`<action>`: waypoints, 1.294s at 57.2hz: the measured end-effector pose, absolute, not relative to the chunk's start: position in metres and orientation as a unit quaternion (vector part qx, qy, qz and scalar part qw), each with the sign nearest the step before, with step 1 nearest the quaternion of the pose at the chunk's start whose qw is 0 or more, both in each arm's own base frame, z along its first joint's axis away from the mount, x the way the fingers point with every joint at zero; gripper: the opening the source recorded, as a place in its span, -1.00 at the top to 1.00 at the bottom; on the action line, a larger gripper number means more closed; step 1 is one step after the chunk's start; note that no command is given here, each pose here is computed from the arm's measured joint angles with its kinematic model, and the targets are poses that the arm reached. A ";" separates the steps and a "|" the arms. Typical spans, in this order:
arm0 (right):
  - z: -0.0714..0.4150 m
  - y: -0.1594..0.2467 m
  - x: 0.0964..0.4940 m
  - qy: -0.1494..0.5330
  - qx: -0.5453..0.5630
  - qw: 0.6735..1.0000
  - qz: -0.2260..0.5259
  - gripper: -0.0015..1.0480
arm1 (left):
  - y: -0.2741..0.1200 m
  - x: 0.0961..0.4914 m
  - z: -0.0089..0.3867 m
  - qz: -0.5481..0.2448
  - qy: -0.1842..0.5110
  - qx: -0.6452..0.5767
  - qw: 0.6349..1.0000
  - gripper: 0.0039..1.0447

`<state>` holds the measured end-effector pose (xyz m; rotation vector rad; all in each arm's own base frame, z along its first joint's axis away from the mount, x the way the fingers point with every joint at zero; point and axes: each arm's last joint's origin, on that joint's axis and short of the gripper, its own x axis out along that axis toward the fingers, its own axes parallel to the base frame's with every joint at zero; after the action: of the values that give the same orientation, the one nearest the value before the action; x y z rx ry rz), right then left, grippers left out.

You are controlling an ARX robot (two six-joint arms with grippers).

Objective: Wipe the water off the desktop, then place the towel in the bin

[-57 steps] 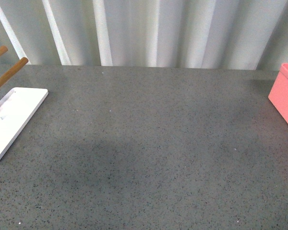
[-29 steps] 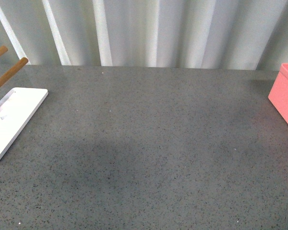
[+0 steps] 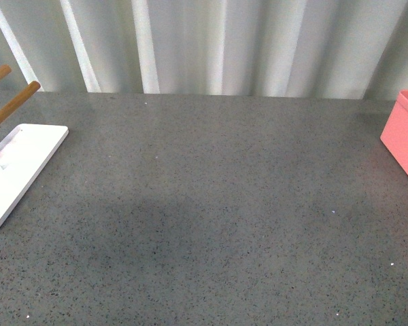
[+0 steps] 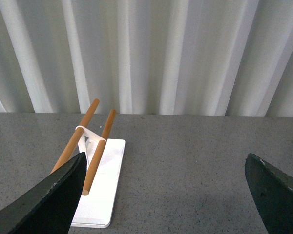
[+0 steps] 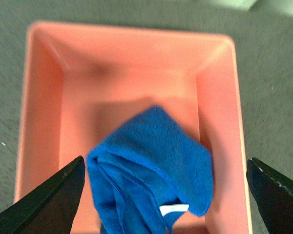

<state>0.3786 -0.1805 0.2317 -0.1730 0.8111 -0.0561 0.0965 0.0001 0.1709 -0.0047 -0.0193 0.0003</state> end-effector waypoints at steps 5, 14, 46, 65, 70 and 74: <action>0.267 -0.165 0.372 0.318 -0.099 0.943 -0.017 -0.86 | 0.000 0.097 0.171 0.000 -0.010 -0.002 1.000 -0.88; 0.318 -0.127 0.337 0.184 -0.135 0.974 -0.011 -0.86 | 0.000 0.097 0.171 0.000 -0.010 -0.002 1.000 -0.88; 0.264 -0.003 0.235 0.065 -0.128 0.989 0.025 -0.61 | 0.000 0.097 0.171 0.000 -0.010 -0.002 1.000 -0.88; 0.219 0.000 0.189 0.007 -0.017 1.000 0.004 0.48 | 0.000 0.097 0.171 0.000 -0.010 -0.002 1.000 -0.88; 0.211 0.000 0.180 0.005 -0.014 1.000 0.004 0.78 | 0.000 0.097 0.171 0.000 -0.010 -0.002 1.000 -0.88; 0.206 0.000 0.173 0.003 -0.012 1.000 0.005 0.93 | 0.000 0.097 0.171 0.000 -0.010 -0.002 1.000 -0.88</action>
<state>0.1729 0.0000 0.2060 -0.0246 0.0069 0.0096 0.0965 0.0001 0.1709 -0.0047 -0.0193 0.0000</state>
